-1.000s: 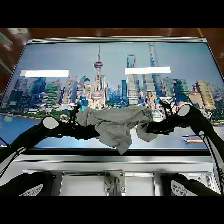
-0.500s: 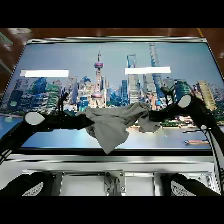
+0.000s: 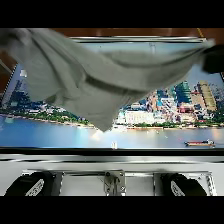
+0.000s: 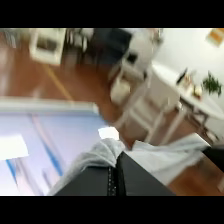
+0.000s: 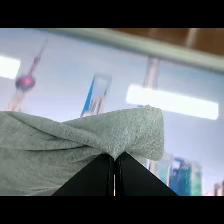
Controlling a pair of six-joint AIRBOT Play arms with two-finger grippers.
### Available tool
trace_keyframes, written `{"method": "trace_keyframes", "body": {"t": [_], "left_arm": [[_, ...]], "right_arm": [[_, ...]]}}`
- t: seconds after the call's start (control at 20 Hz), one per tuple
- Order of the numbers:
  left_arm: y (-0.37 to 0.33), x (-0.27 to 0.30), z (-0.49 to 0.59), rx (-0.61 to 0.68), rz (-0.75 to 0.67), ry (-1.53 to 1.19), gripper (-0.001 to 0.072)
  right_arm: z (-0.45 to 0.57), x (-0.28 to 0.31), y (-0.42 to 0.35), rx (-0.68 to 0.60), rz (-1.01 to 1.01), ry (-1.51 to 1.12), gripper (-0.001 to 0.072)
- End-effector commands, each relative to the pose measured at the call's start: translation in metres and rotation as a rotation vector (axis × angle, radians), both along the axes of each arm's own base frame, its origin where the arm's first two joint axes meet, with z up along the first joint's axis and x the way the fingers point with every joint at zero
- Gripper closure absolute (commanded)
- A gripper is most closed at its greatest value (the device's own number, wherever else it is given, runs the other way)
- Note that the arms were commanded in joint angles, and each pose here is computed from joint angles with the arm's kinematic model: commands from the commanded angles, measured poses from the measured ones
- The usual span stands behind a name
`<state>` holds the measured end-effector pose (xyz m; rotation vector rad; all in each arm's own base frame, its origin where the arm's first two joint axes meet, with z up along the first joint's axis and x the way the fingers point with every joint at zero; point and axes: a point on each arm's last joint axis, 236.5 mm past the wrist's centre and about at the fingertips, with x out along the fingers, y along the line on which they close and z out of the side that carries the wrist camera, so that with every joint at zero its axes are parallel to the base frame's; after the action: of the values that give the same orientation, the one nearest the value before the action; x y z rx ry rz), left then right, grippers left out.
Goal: Fold the shirts.
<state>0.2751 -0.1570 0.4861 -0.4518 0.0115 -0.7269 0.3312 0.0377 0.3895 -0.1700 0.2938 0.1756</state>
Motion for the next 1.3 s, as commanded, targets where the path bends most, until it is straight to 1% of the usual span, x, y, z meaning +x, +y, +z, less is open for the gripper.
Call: {"method": "trace_keyframes", "body": {"t": [0.0, 0.1, 0.2, 0.35, 0.45, 0.5, 0.6, 0.75, 0.85, 0.95, 1.05, 1.25], "left_arm": [[0.032, -0.076, 0.094, 0.004, 0.151, -0.251, 0.0672], [0.041, -0.102, 0.108, 0.020, 0.203, -0.300, 0.0672], [0.054, -0.114, 0.098, 0.068, 0.278, -0.273, 0.0672], [0.092, -0.111, 0.048, 0.199, 0.454, -0.086, 0.0671], [0.113, -0.104, 0.000, 0.320, 0.523, 0.096, 0.0671], [0.121, -0.100, -0.026, 0.369, 0.537, 0.191, 0.0671], [0.131, -0.090, -0.063, 0.431, 0.554, 0.321, 0.0671], [0.146, -0.062, -0.107, 0.490, 0.590, 0.439, 0.0671], [0.151, -0.036, -0.140, 0.532, 0.590, 0.509, 0.0671], [0.150, 0.001, -0.174, 0.546, 0.577, 0.557, 0.0671], [0.147, 0.041, -0.212, 0.557, 0.558, 0.606, 0.0671], [0.146, 0.116, -0.290, 0.588, 0.529, 0.719, 0.0671]], "right_arm": [[0.104, -0.087, -0.010, 0.009, -0.035, -0.286, 0.0644], [0.103, -0.113, -0.011, 0.042, -0.040, -0.260, 0.0644], [0.067, -0.128, -0.010, 0.089, -0.051, -0.097, 0.0644], [-0.010, -0.153, -0.011, 0.111, -0.085, 0.262, 0.0643], [-0.041, -0.161, -0.013, 0.134, -0.126, 0.425, 0.0644], [-0.048, -0.159, -0.010, 0.170, -0.131, 0.455, 0.0644], [-0.079, -0.149, -0.006, 0.192, -0.144, 0.565, 0.0644], [-0.169, -0.142, 0.006, 0.193, -0.134, 0.859, 0.0644], [-0.232, -0.136, 0.006, 0.176, -0.153, 1.037, 0.0644], [-0.279, -0.102, 0.008, 0.189, -0.168, 1.075, 0.0644], [-0.312, -0.050, 0.009, 0.215, -0.188, 1.044, 0.0644], [-0.385, 0.054, 0.020, 0.320, -0.216, 0.959, 0.0644]]}}
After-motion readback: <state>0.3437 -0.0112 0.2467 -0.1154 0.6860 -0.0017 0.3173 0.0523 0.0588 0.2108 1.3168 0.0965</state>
